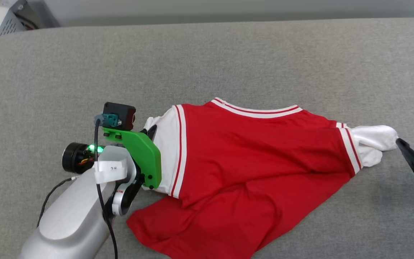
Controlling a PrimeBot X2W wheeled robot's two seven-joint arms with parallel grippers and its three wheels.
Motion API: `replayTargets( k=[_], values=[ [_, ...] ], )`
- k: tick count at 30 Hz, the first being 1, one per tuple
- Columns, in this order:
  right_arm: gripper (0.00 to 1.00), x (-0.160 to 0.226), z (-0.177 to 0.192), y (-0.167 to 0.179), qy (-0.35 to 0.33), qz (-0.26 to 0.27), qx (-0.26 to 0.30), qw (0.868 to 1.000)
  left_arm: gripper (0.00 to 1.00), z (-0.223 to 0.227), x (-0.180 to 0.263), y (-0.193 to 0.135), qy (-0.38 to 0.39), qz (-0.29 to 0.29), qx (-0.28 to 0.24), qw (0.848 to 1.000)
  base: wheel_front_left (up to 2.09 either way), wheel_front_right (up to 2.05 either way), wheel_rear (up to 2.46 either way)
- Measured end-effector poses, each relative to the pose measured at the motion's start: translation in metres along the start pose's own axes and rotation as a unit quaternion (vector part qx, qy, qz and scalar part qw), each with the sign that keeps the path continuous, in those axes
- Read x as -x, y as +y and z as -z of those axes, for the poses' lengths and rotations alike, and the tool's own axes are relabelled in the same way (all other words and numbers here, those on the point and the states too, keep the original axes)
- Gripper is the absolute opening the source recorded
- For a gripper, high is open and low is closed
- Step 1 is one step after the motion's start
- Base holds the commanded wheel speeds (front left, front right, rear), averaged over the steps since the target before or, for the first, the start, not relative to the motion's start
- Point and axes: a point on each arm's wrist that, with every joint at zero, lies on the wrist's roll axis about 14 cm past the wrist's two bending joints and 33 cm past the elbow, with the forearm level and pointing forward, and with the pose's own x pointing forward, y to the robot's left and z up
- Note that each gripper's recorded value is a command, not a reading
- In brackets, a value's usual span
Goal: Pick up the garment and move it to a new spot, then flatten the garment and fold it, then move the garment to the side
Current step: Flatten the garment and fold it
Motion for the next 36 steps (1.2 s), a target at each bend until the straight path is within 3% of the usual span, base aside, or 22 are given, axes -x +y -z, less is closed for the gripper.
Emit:
replayTargets(
  k=[6, 14, 15, 16, 17, 21, 28, 36],
  values=[
    [1.00, -0.037, 0.017, 0.016, 0.081, -0.030, 0.031, 0.996, 0.00, -0.001, -0.009, 0.004, -0.001, -0.001, 0.002, 1.000, 0.00, 0.00, 0.00],
    [1.00, -0.062, 0.063, 0.021, 0.191, -0.045, 0.044, 0.980, 0.00, 0.012, -0.016, 0.016, 0.016, -0.013, 0.010, 1.000, 0.00, 0.00, 0.00],
    [0.86, -0.063, 0.067, 0.022, 0.203, -0.048, 0.043, 0.977, 0.00, 0.014, -0.016, 0.017, 0.017, -0.015, 0.011, 1.000, 0.00, 0.00, 0.00],
    [0.32, -0.064, 0.068, 0.024, 0.212, -0.052, 0.045, 0.975, 0.00, 0.014, -0.016, 0.018, 0.016, -0.016, 0.011, 1.000, 0.00, 0.00, 0.00],
    [0.00, -0.064, 0.068, 0.025, 0.216, -0.054, 0.041, 0.974, 0.00, 0.014, -0.016, 0.019, 0.017, -0.017, 0.011, 1.000, 0.00, 0.00, 0.00],
    [0.00, -0.062, 0.064, 0.034, 0.215, -0.068, 0.039, 0.974, 0.00, 0.010, -0.015, 0.018, 0.011, -0.018, 0.008, 1.000, 0.00, 0.00, 0.00],
    [0.00, -0.051, 0.029, 0.032, 0.155, -0.066, 0.036, 0.985, 0.00, -0.017, -0.004, 0.021, -0.039, -0.025, 0.000, 0.999, 0.00, 0.00, 0.00],
    [0.00, -0.026, -0.060, 0.020, 0.024, -0.042, 0.056, 0.997, 0.00, -0.091, 0.010, 0.025, -0.150, -0.031, -0.021, 0.988, 0.00, 0.00, 0.00]
  ],
)
